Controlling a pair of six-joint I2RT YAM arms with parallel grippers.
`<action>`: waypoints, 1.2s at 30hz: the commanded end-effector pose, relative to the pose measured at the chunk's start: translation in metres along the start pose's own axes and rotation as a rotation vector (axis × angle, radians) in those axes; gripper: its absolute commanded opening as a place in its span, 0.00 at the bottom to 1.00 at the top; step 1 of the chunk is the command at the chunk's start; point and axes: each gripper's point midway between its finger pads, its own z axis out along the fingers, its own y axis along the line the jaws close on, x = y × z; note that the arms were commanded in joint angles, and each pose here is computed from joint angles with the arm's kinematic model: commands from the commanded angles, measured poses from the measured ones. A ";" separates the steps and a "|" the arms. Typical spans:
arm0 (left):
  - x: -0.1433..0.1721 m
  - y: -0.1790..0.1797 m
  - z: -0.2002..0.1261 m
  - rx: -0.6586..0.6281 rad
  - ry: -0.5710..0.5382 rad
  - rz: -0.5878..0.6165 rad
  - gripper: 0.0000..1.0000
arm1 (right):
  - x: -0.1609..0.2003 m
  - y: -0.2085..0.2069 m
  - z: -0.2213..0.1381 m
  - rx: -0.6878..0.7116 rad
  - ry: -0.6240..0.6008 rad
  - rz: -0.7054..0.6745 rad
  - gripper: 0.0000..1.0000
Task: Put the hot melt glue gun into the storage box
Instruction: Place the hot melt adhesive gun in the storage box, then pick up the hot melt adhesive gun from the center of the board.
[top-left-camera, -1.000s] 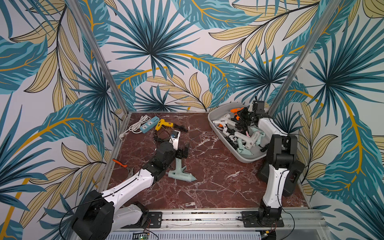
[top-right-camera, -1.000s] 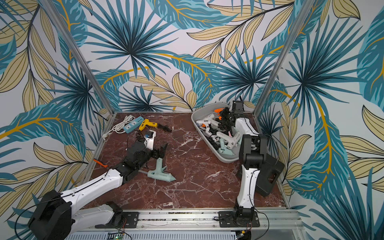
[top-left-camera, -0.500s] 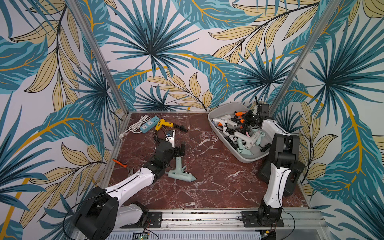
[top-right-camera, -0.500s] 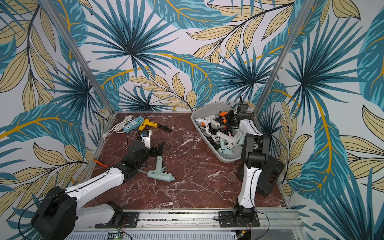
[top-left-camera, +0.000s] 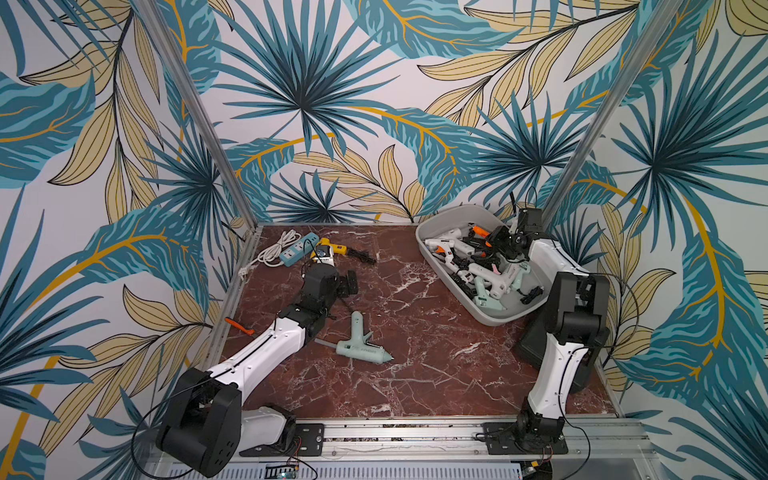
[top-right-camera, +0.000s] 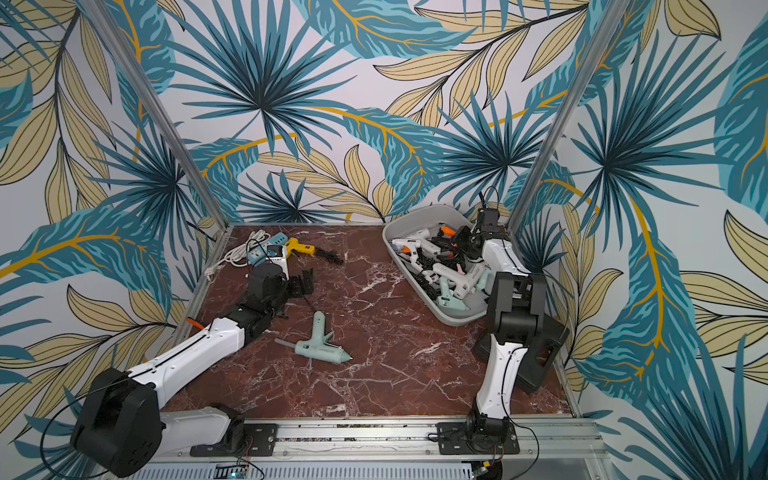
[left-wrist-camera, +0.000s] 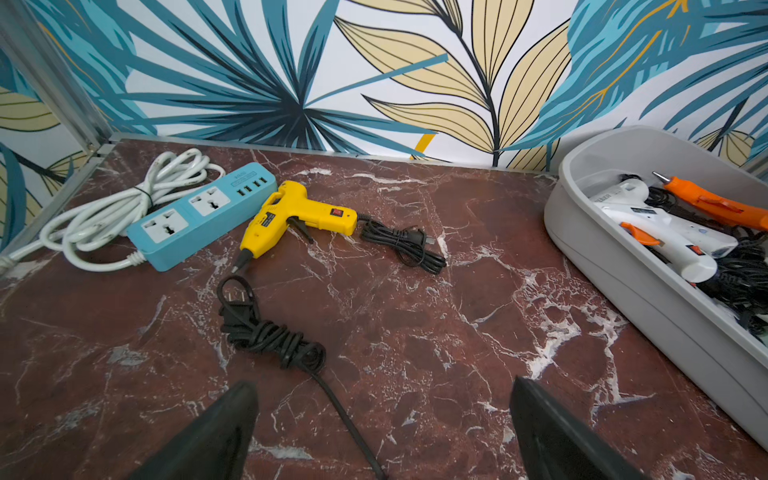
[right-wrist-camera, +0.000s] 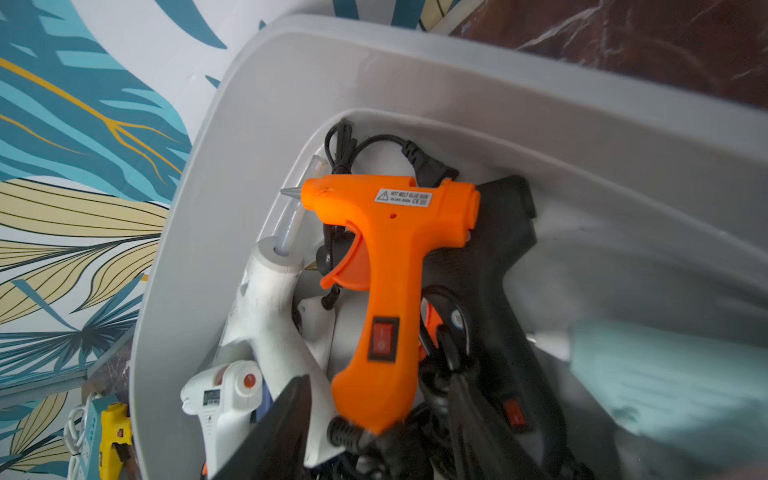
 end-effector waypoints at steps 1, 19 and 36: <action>0.010 0.004 -0.001 -0.013 0.052 -0.023 1.00 | 0.004 -0.014 -0.034 0.111 -0.006 -0.048 0.59; 0.047 0.101 -0.047 -0.279 -0.029 -0.307 1.00 | 0.179 0.107 -0.162 -0.055 0.099 -0.483 0.61; 0.057 0.152 -0.109 -0.429 -0.218 -0.398 1.00 | 0.396 0.217 -0.126 -0.036 0.350 -0.812 0.67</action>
